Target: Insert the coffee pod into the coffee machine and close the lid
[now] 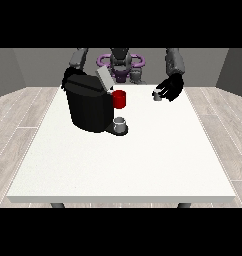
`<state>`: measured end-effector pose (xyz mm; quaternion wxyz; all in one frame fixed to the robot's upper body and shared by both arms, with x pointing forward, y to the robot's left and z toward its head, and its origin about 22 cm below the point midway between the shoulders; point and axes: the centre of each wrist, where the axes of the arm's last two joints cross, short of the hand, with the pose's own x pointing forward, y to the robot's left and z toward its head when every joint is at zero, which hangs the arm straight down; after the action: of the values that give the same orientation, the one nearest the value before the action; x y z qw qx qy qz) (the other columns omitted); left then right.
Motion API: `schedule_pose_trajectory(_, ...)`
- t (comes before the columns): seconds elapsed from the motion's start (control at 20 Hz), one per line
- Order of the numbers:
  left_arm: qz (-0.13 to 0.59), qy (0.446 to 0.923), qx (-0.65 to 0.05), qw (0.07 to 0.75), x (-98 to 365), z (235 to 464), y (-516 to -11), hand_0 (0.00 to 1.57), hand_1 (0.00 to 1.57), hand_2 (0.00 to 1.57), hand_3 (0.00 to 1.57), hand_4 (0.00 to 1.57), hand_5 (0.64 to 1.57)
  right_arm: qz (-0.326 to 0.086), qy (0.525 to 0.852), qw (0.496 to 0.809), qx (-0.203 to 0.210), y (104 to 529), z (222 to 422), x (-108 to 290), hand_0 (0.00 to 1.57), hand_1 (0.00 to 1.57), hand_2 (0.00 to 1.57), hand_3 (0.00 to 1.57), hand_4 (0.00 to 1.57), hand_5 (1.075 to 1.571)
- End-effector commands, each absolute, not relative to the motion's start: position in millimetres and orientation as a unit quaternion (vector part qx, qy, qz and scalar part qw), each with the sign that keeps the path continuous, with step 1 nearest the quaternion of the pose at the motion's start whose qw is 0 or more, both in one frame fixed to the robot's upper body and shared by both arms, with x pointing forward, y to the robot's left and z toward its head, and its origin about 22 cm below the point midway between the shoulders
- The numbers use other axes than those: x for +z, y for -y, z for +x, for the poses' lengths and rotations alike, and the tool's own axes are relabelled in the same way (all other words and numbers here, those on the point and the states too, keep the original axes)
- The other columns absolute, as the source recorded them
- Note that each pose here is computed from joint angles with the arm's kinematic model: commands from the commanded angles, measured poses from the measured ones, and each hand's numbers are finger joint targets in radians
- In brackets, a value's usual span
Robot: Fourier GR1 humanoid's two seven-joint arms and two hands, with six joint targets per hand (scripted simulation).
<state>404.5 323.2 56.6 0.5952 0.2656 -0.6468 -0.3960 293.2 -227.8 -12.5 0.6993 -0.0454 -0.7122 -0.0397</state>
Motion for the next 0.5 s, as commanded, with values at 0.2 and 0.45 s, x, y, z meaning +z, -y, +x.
schedule_pose_trajectory(0.2, 0.257, 0.660, -0.397, 0.584, 99, 425, -304, 1.25, 1.25, 1.33, 1.29, 0.57, 1.571, -0.015, 0.709, 0.705, -0.030, 225, 290, -16, 0.00, 0.00, 0.00, 0.00, 0.50, 1.571)
schedule_pose_trajectory(0.45, 0.268, 0.677, -0.384, 0.569, 151, 442, -297, 1.27, 1.27, 1.34, 1.29, 0.55, 1.571, -0.017, 0.724, 0.690, -0.017, 217, 304, 5, 0.00, 0.00, 0.00, 0.00, 0.52, 1.571)
